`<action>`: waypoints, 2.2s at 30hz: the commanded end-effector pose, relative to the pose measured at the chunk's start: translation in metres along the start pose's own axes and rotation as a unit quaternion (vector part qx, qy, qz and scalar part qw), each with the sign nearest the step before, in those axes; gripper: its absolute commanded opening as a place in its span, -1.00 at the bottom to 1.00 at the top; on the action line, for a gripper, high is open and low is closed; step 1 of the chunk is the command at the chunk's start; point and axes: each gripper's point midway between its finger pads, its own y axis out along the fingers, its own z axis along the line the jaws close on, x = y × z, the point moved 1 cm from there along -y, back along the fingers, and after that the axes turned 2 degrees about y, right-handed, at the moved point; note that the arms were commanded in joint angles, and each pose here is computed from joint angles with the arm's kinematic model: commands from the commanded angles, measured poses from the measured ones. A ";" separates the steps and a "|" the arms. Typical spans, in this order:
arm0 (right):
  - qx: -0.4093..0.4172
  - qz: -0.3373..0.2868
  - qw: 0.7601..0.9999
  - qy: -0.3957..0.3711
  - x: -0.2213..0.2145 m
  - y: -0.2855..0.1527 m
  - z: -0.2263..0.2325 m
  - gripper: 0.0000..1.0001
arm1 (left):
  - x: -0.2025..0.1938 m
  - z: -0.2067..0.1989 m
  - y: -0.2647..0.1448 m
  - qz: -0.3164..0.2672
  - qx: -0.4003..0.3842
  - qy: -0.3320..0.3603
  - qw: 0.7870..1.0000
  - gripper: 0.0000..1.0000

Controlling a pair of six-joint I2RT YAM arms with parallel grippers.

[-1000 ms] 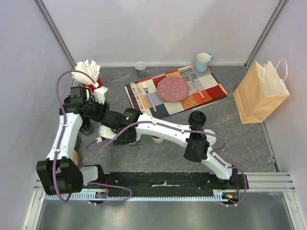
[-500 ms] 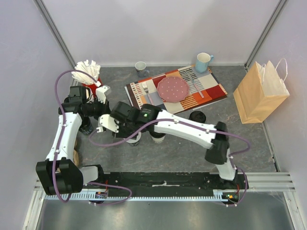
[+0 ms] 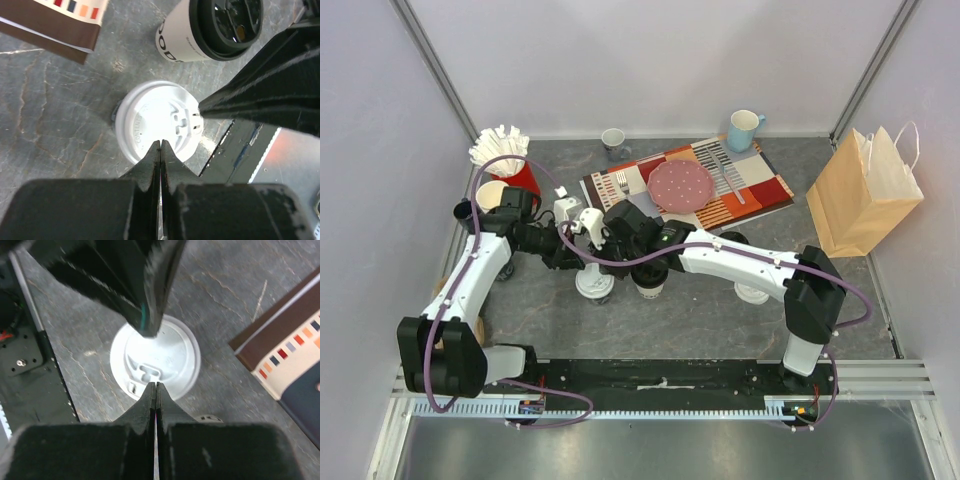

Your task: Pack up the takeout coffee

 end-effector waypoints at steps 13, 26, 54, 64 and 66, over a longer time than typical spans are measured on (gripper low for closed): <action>0.047 -0.058 0.996 0.052 0.010 0.037 0.015 -1.00 | -0.029 0.009 0.017 0.054 -0.013 0.008 0.998 -0.96; 0.052 -0.053 0.996 0.056 0.003 0.035 0.016 -1.00 | -0.017 -0.007 0.004 0.024 -0.020 0.037 0.999 -0.95; 0.046 -0.027 0.997 0.064 -0.028 0.028 0.014 -1.00 | -0.032 -0.005 0.017 0.068 -0.013 0.051 0.996 -0.96; 0.049 -0.092 0.994 0.028 0.044 0.004 0.017 -1.00 | 0.015 -0.032 -0.006 0.000 -0.038 0.078 0.996 -0.95; 0.038 -0.092 0.994 0.032 0.047 0.006 0.013 -1.00 | 0.016 -0.030 -0.005 0.001 -0.037 0.076 0.996 -0.96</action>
